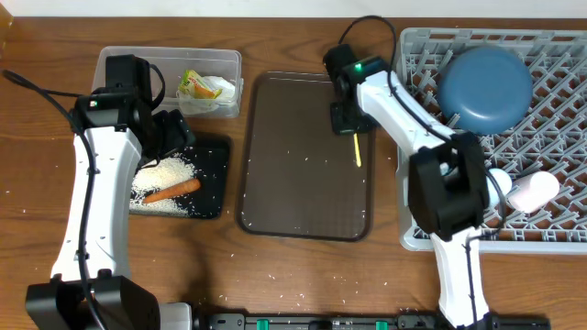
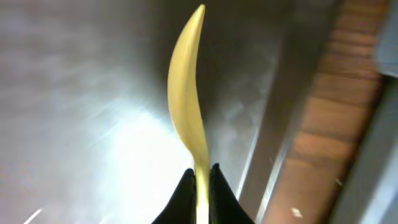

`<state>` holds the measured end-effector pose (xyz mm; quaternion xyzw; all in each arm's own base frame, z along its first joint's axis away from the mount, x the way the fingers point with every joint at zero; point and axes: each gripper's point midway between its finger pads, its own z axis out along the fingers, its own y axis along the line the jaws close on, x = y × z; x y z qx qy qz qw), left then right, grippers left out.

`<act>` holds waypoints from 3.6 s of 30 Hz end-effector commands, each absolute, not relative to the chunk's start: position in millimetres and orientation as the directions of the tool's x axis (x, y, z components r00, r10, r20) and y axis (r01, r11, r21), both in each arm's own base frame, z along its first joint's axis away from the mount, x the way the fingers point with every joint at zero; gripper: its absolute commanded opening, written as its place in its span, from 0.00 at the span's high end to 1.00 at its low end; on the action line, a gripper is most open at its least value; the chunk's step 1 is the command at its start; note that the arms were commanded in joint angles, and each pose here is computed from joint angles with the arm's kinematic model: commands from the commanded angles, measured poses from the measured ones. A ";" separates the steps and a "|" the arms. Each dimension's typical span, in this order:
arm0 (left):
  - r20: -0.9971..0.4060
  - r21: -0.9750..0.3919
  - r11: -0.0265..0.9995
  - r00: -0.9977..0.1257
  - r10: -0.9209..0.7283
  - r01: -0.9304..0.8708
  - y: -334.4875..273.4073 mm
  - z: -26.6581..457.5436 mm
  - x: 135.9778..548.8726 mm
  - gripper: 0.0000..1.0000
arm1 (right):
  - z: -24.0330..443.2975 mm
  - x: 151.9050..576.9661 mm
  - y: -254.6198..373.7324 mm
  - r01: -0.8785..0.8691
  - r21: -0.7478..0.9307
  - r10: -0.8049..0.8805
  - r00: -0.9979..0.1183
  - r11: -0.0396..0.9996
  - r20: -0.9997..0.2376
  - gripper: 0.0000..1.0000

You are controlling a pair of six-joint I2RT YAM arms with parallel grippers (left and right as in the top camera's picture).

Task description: Sort waste into correct bins and load items into the dishwasher rack

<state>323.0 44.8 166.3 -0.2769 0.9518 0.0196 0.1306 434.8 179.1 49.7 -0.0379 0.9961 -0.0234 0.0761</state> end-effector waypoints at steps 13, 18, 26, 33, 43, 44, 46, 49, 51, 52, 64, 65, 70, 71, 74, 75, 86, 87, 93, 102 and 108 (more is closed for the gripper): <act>-0.250 -0.025 0.840 -0.810 -0.531 -0.543 47.2 163.5 320.3 0.05 | 244.0 422.9 75.8 0.197 0.114 0.227 -0.872 0.974 -0.433 0.99; -0.250 -0.025 0.840 -0.810 -0.531 -0.543 47.2 163.5 320.4 0.05 | 236.1 410.9 2.6 0.470 0.127 0.483 -0.800 0.873 -0.356 0.99; -0.250 -0.025 0.840 -0.810 -0.531 -0.543 47.2 163.5 320.3 0.05 | 211.3 375.4 -94.9 0.863 0.126 0.860 -0.452 0.489 -0.236 0.99; -0.250 -0.025 0.840 -0.810 -0.531 -0.543 47.2 163.5 320.3 0.05 | 173.0 354.7 -136.6 0.964 0.085 0.951 -0.229 0.251 -0.209 0.99; -0.250 -0.025 0.840 -0.810 -0.531 -0.543 47.2 163.5 320.3 0.05 | 124.5 365.0 -142.7 0.965 0.118 0.954 -0.203 0.233 -0.222 0.94; -0.250 -0.025 0.840 -0.810 -0.531 -0.543 47.2 163.5 320.3 0.05 | 123.9 364.5 -142.5 0.965 0.116 0.954 -0.204 0.233 -0.220 0.91; -0.250 -0.025 0.840 -0.810 -0.531 -0.543 47.2 163.5 320.3 0.05 | 123.7 363.6 -141.9 0.965 0.112 0.954 -0.207 0.236 -0.218 0.88; -0.250 -0.025 0.840 -0.810 -0.531 -0.543 47.2 163.5 320.3 0.05 | 123.6 364.3 -139.4 0.956 0.113 0.947 -0.243 0.270 -0.210 0.84; -0.250 -0.025 0.840 -0.810 -0.531 -0.543 47.2 163.5 320.3 0.05 | 123.7 365.6 -136.3 0.946 0.118 0.940 -0.276 0.303 -0.198 0.81; -0.250 -0.025 0.840 -0.810 -0.531 -0.543 47.2 163.5 320.4 0.05 | 124.4 366.5 -134.5 0.939 0.123 0.936 -0.294 0.320 -0.193 0.81; -0.250 -0.025 0.840 -0.810 -0.531 -0.543 47.2 163.5 320.3 0.05 | 232.8 380.6 -39.7 0.138 0.363 0.301 -0.846 0.921 -0.441 0.01; -0.250 -0.025 0.840 -0.810 -0.531 -0.543 47.2 163.5 320.3 0.05 | 245.8 370.5 -30.4 0.086 0.345 0.251 -0.846 0.935 -0.470 0.01; -0.250 -0.025 0.840 -0.810 -0.531 -0.543 47.2 163.5 320.3 0.05 | 286.0 314.0 12.6 -0.044 0.319 0.132 -0.849 0.947 -0.511 0.01; -0.250 -0.025 0.840 -0.810 -0.531 -0.543 47.2 163.5 320.3 0.05 | 292.2 303.4 20.3 -0.043 0.333 0.141 -0.849 0.942 -0.509 0.01; -0.250 -0.025 0.840 -0.810 -0.531 -0.543 47.2 163.5 320.3 0.05 | 308.3 280.5 34.7 -0.078 0.336 0.123 -0.835 0.939 -0.537 0.01; -0.250 -0.025 0.840 -0.810 -0.531 -0.543 47.2 163.5 320.3 0.05 | 313.9 274.7 37.3 -0.092 0.332 0.115 -0.825 0.939 -0.554 0.01; -0.250 -0.025 0.840 -0.810 -0.531 -0.543 47.2 163.5 320.3 0.05 | 331.5 247.0 6.8 -0.044 0.117 0.046 -0.741 0.992 -0.670 0.01; -0.250 -0.025 0.840 -0.810 -0.531 -0.543 47.2 163.5 320.3 0.05 | 331.2 250.9 6.6 -0.058 0.105 0.029 -0.729 0.993 -0.684 0.01; -0.250 -0.025 0.840 -0.810 -0.531 -0.543 47.2 163.5 320.3 0.05 | 313.4 287.8 2.8 -0.091 0.074 0.007 -0.581 0.993 -0.814 0.01; -0.250 -0.025 0.840 -0.810 -0.531 -0.543 47.2 163.5 320.3 0.05 | 225.5 287.4 30.2 -0.206 0.007 -0.059 -0.311 0.978 -0.949 0.01; -0.250 -0.025 0.840 -0.810 -0.531 -0.543 47.2 163.5 320.3 0.05 | 167.6 263.6 46.8 -0.241 -0.037 -0.094 -0.230 0.970 -0.969 0.01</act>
